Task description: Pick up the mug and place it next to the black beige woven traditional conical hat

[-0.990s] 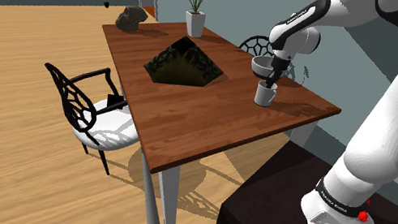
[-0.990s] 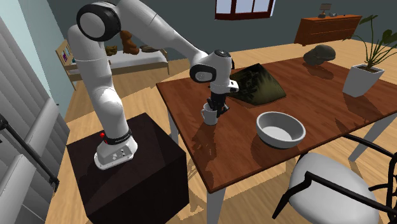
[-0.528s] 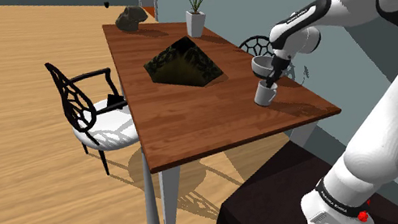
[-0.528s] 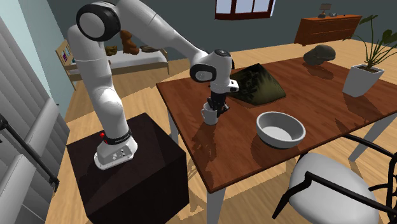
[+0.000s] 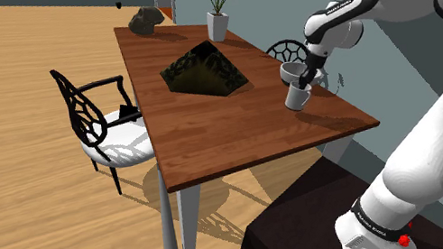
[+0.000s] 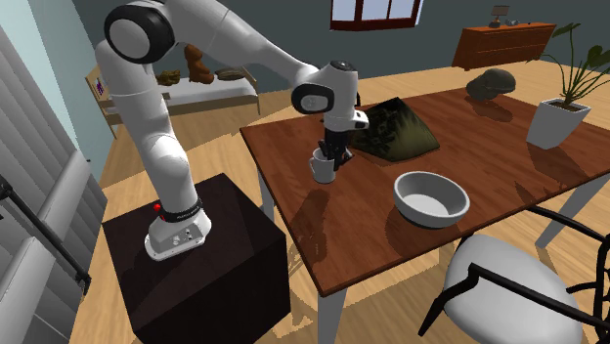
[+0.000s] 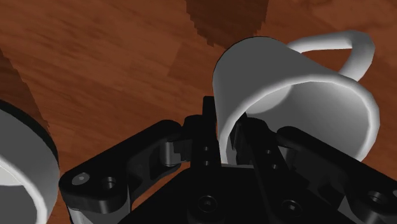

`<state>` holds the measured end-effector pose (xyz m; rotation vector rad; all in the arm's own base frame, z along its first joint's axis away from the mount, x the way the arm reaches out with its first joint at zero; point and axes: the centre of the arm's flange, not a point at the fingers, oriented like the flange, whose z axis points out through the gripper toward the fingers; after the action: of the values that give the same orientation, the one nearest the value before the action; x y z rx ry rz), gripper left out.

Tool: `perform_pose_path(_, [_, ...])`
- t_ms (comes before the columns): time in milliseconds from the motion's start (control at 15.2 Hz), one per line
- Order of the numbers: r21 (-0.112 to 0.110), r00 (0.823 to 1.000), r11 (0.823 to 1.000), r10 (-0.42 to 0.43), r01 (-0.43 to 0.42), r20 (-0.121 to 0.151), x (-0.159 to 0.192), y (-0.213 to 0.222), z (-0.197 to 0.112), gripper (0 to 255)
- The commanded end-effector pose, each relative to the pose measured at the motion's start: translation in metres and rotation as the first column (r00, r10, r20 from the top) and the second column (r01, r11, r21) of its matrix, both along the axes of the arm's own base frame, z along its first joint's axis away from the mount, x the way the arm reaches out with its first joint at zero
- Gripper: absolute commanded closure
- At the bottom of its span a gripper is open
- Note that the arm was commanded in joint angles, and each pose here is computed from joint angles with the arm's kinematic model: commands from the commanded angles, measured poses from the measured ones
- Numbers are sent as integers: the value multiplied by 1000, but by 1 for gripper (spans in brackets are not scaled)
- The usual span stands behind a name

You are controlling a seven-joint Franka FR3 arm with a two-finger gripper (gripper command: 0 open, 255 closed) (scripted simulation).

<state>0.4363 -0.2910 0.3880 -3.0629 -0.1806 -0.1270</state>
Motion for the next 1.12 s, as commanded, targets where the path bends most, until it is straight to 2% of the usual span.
perform_pose_path(0, [0, 1000, 1000, 0, 0, 0, 0, 0, 11, 255])
perform_pose_path(1056, [0, 1000, 1000, 0, 0, 0, 0, 0, 96, 255])
